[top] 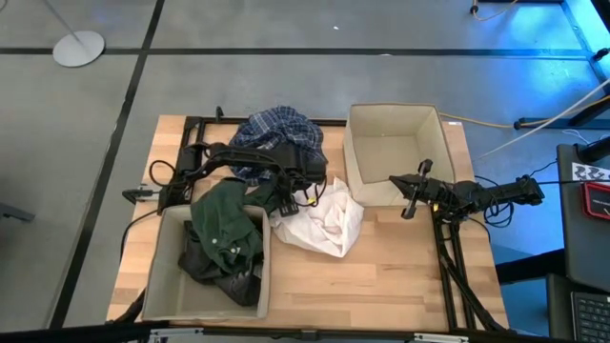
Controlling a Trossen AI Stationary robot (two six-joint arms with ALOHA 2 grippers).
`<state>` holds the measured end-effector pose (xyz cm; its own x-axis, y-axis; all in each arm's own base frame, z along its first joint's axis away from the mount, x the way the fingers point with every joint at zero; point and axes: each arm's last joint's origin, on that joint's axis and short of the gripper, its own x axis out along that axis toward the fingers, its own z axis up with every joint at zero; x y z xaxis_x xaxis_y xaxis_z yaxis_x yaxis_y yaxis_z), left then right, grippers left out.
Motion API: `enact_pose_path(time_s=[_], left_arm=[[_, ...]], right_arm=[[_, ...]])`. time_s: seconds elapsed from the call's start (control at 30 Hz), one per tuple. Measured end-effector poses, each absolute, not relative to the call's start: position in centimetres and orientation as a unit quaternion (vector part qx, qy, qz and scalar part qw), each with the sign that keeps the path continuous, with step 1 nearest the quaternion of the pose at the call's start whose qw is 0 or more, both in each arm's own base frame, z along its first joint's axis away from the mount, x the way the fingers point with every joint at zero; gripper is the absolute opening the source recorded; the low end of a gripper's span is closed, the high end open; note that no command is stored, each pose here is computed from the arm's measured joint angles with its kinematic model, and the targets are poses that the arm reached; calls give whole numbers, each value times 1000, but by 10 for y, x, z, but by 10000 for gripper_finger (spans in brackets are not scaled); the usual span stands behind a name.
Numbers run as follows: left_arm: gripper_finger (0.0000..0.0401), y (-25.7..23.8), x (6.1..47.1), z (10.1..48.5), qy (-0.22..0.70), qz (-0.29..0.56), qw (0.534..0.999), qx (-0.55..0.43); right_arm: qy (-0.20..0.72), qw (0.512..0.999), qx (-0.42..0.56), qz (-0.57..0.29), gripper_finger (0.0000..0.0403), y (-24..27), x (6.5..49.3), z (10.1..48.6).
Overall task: Sort clothes
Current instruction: Put the green polo shirt into the left brown laundry organizer
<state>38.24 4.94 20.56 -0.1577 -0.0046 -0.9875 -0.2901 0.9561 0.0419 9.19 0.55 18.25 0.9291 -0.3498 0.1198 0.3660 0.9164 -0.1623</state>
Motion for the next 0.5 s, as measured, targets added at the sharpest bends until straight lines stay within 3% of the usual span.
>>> enact_pose_path(time_s=[0.13, 0.37, 0.5], left_arm=[[131, 49, 378, 202, 767, 102, 627, -90], [15, 48, 378, 202, 767, 98, 631, -61], [12, 46, 380, 210, 763, 118, 635, -27]], right_arm=[[-45, 978, -91, -182, 12, 5, 92, 183], [-46, 978, -91, -181, 12, 6, 92, 183], [-46, 978, -91, -182, 12, 6, 92, 183]])
